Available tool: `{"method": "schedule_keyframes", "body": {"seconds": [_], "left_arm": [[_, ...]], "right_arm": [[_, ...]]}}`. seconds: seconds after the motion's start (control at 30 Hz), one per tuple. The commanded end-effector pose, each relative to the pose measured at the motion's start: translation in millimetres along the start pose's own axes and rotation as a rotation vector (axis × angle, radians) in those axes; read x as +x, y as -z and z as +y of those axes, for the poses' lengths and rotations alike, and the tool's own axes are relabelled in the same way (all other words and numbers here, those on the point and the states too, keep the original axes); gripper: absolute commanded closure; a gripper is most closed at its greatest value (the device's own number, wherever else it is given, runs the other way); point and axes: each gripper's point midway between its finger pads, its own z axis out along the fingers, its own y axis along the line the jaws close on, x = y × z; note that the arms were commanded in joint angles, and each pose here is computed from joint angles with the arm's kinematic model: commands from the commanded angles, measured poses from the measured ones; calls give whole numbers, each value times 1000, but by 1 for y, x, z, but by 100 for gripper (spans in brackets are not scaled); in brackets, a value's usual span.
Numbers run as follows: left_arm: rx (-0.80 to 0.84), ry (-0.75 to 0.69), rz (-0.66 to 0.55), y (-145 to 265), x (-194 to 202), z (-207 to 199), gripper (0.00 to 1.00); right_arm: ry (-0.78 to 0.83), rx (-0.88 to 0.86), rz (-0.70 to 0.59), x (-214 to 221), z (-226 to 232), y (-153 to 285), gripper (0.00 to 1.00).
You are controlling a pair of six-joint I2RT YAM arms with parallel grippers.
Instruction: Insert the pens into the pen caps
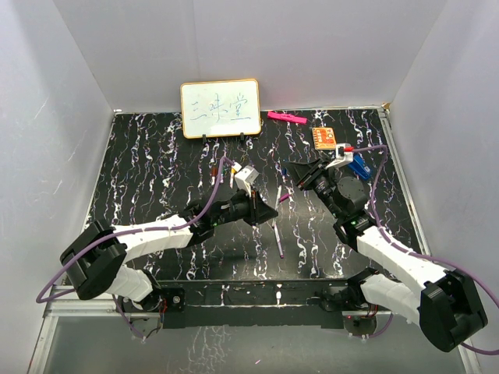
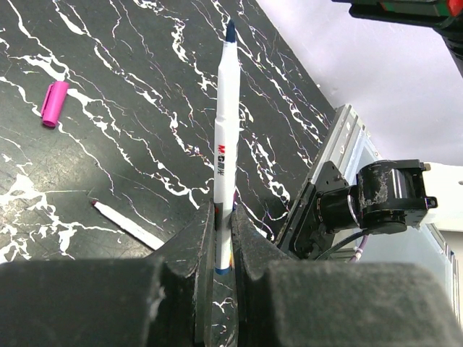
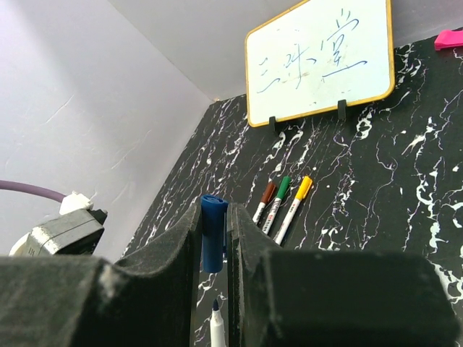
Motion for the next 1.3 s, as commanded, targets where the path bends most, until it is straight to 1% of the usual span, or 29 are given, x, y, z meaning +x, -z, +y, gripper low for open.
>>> {"method": "schedule_keyframes", "body": {"seconds": [0.0, 0.47, 1.27], "left_arm": [[42, -22, -65, -1, -23, -14, 100], [31, -28, -85, 1, -27, -13, 100], [16, -22, -86, 0, -27, -11, 100]], "right_arm": [[-7, -70, -34, -8, 17, 0, 100], [-6, -66, -5, 3, 14, 3, 100], [-7, -64, 27, 14, 14, 5, 100]]}}
